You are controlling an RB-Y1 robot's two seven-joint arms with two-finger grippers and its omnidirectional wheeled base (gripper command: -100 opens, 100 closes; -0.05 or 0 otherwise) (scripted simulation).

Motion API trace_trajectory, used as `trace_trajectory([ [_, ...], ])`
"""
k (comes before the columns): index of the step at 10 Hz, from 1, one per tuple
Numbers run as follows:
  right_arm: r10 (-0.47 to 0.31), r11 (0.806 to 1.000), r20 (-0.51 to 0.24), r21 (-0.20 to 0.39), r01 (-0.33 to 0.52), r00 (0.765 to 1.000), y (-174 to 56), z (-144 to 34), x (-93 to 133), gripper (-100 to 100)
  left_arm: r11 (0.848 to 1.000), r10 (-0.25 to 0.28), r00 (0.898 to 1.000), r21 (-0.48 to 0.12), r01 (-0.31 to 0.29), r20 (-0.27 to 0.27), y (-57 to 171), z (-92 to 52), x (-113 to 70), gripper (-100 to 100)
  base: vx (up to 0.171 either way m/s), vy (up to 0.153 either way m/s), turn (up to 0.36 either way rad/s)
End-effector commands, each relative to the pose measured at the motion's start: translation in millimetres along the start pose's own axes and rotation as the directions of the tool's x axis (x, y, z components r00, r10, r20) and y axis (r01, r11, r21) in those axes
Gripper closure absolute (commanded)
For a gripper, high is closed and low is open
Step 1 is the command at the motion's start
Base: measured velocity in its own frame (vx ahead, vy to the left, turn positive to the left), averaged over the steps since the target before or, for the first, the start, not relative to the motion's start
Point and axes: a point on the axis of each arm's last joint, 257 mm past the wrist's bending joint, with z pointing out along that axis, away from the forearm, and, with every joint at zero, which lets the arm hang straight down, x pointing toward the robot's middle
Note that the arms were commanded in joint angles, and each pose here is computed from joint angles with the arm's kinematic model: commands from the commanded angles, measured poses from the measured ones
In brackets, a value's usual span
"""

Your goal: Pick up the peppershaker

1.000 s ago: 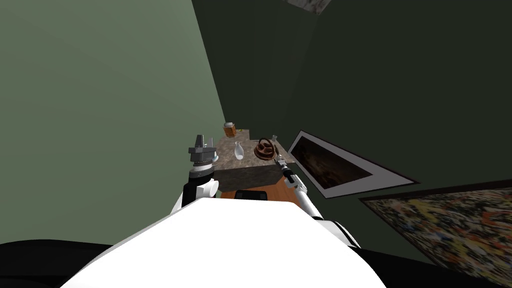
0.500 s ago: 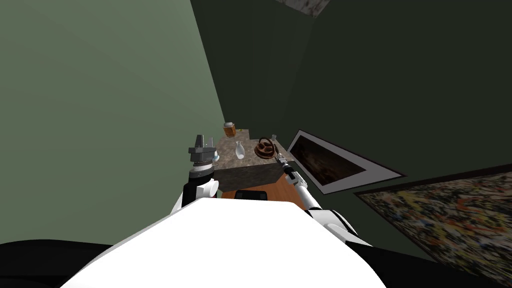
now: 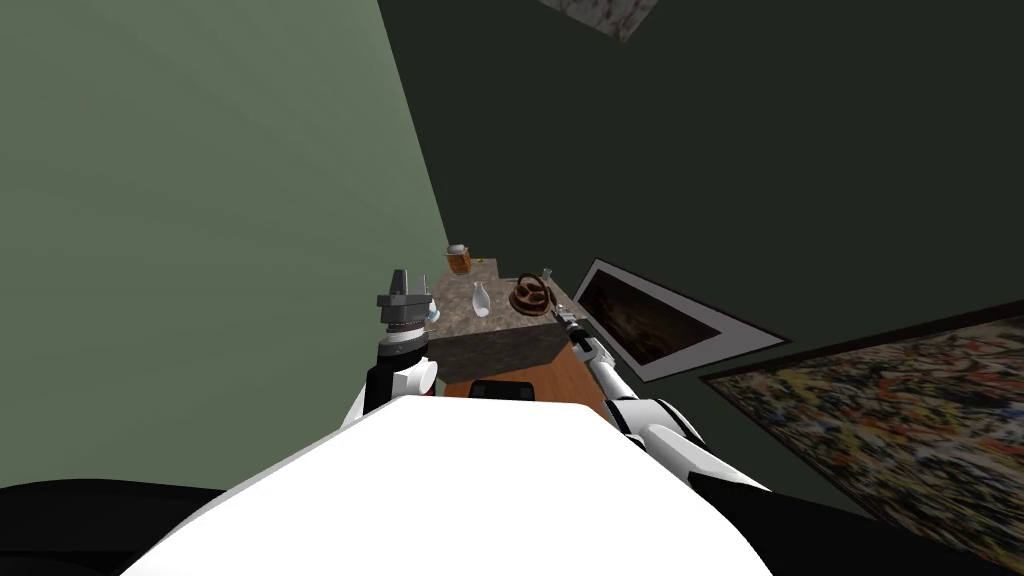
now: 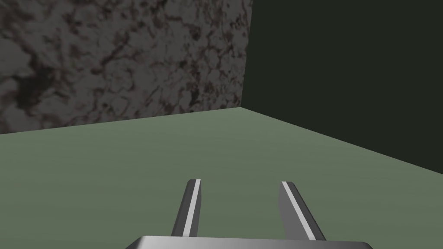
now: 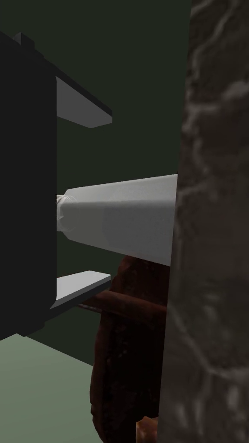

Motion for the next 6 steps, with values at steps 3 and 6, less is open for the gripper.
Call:
trace_trajectory([
  [3, -0.013, 1.000, 0.016, 0.019, 0.012, 1.000, -24.1, 16.7, -20.8, -100, 1.000, 0.000, 1.000, 0.000, 0.000, 0.000, 0.0, 0.0, 0.0, 0, -0.045, 0.045, -0.048],
  [6, -0.011, 1.000, 0.016, 0.013, 0.011, 1.000, -20.7, 15.1, -16.1, 100, 1.000, 0.000, 1.000, 0.000, 0.000, 0.000, 0.0, 0.0, 0.0, 0, -0.007, 0.008, 0.001],
])
